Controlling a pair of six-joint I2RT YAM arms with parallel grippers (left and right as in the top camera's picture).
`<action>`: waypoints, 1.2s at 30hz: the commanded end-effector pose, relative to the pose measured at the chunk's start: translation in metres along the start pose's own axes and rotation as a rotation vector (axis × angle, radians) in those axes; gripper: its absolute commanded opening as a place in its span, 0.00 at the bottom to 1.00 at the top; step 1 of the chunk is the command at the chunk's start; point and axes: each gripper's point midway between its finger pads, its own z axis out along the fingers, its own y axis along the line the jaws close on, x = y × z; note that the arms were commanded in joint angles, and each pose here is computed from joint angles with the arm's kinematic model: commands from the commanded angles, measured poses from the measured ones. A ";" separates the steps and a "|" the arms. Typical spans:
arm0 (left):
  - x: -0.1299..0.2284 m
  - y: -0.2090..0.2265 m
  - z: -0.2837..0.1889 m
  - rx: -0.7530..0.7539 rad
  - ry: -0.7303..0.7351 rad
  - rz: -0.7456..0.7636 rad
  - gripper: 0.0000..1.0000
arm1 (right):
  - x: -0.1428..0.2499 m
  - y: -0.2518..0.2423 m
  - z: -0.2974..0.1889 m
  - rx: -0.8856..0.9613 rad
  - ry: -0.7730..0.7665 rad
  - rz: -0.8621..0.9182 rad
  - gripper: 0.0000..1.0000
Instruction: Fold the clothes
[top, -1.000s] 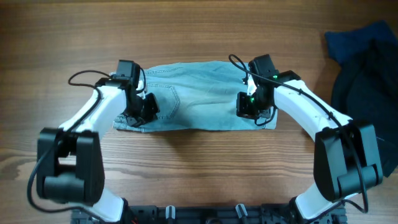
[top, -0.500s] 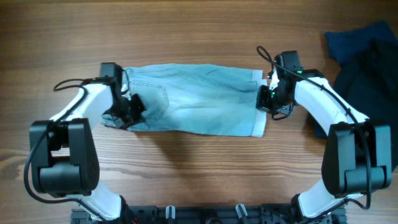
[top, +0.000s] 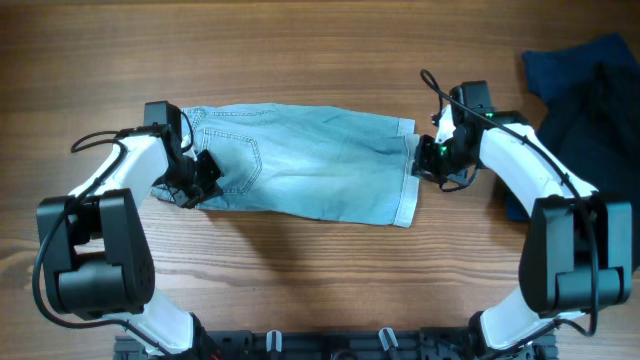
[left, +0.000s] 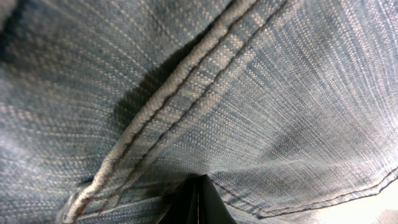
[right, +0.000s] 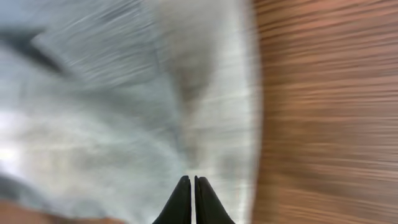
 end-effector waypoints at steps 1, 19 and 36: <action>-0.012 0.024 0.006 -0.099 -0.043 -0.007 0.04 | 0.025 0.042 0.010 -0.082 0.057 -0.074 0.04; -0.016 0.031 0.005 -0.139 -0.065 -0.006 0.04 | 0.050 -0.011 0.061 0.237 0.067 0.045 0.04; -0.018 0.065 -0.006 -0.323 -0.124 -0.129 0.04 | -0.018 -0.049 0.003 0.294 -0.032 0.070 0.04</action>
